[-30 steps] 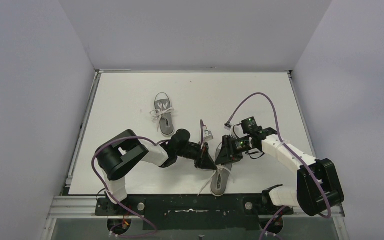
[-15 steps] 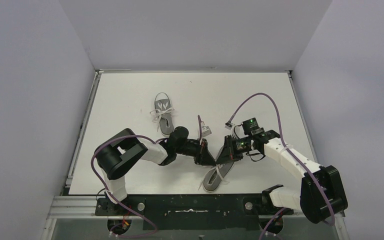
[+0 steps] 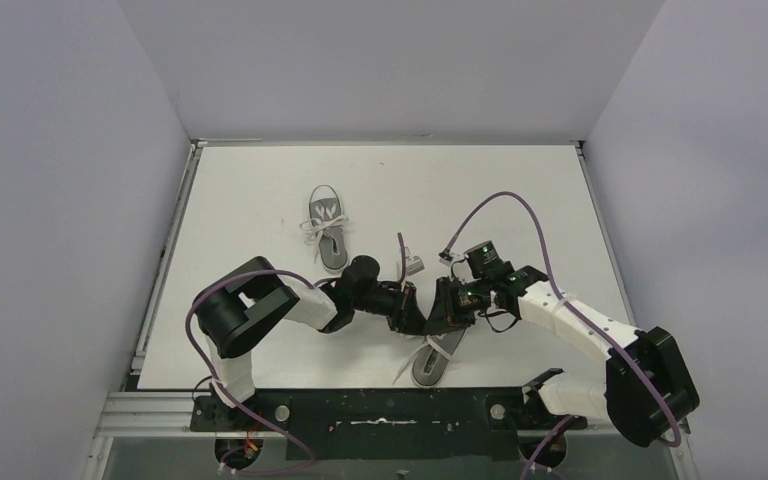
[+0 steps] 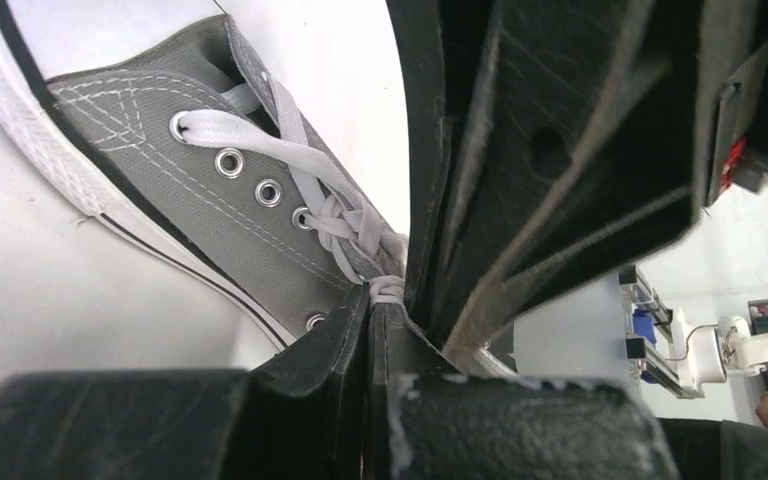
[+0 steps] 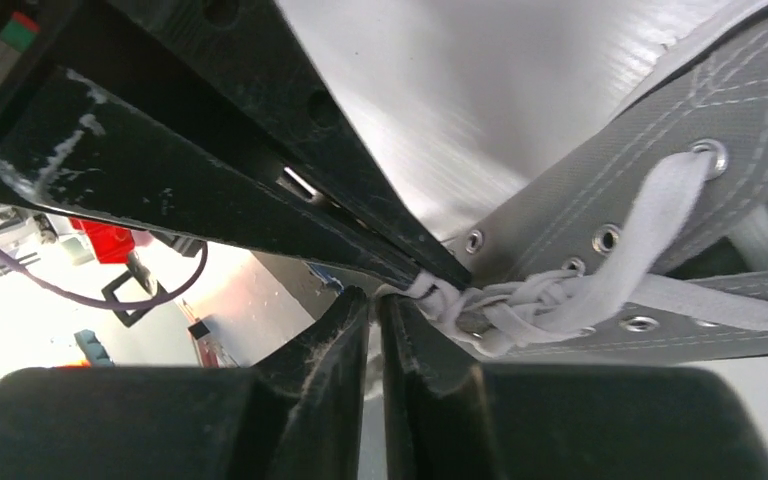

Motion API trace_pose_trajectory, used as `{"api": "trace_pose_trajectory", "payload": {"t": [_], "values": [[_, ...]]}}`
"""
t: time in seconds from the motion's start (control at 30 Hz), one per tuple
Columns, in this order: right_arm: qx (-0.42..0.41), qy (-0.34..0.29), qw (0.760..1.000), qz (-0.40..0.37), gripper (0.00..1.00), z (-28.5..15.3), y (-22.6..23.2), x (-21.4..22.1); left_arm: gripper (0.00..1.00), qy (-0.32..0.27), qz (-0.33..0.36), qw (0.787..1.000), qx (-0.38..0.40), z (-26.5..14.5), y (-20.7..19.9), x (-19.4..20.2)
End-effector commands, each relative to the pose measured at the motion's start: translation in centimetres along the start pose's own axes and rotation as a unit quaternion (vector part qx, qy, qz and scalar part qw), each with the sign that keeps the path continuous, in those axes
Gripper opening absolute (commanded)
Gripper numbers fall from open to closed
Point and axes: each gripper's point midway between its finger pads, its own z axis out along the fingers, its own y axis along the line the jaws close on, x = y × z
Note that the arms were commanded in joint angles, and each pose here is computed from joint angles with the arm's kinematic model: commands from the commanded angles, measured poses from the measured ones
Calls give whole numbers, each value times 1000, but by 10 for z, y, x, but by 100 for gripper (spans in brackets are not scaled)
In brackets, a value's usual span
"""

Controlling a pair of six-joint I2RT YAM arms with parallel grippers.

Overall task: Tie the shoes
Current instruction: Cross the shoelace with the shoelace.

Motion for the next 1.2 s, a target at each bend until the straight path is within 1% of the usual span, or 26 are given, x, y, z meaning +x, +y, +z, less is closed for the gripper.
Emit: {"api": "trace_pose_trajectory", "payload": {"t": [0.0, 0.1, 0.17, 0.3, 0.4, 0.5, 0.53, 0.6, 0.77, 0.93, 1.17], "values": [[-48, -36, 998, -15, 18, -6, 36, -10, 0, -44, 54, 997, 28, 14, -22, -27], [-24, -44, 999, -8, 29, -19, 32, -8, 0, -41, 61, 997, 27, 14, -21, -26], [0, -50, 999, -4, 30, -32, 22, -9, 0, -42, 67, 997, 20, 12, -20, -26], [30, -81, 996, 31, 33, -59, -1, -17, 0, -40, 72, 996, 15, 9, -18, -23], [48, -74, 995, 39, 34, -63, -17, -19, 0, -40, 73, 996, 17, 10, -19, -23], [55, -50, 997, 37, 29, -56, -25, -21, 0, -41, 75, 996, 17, 9, -21, -25], [52, -49, 997, 32, 27, -55, -24, -23, 0, -39, 75, 996, 17, 9, -21, -25], [47, -46, 998, 25, 25, -52, -24, -27, 0, -37, 77, 996, 17, 9, -21, -24], [24, -18, 999, 17, 14, -43, -22, -25, 0, -34, 76, 996, 18, 10, -20, -23], [5, -2, 1000, 12, 13, -37, -20, -16, 0, -36, 76, 996, 21, 11, -21, -25], [-6, 2, 1000, 6, 14, -25, -15, -17, 0, -37, 76, 996, 25, 11, -24, -27]]}}
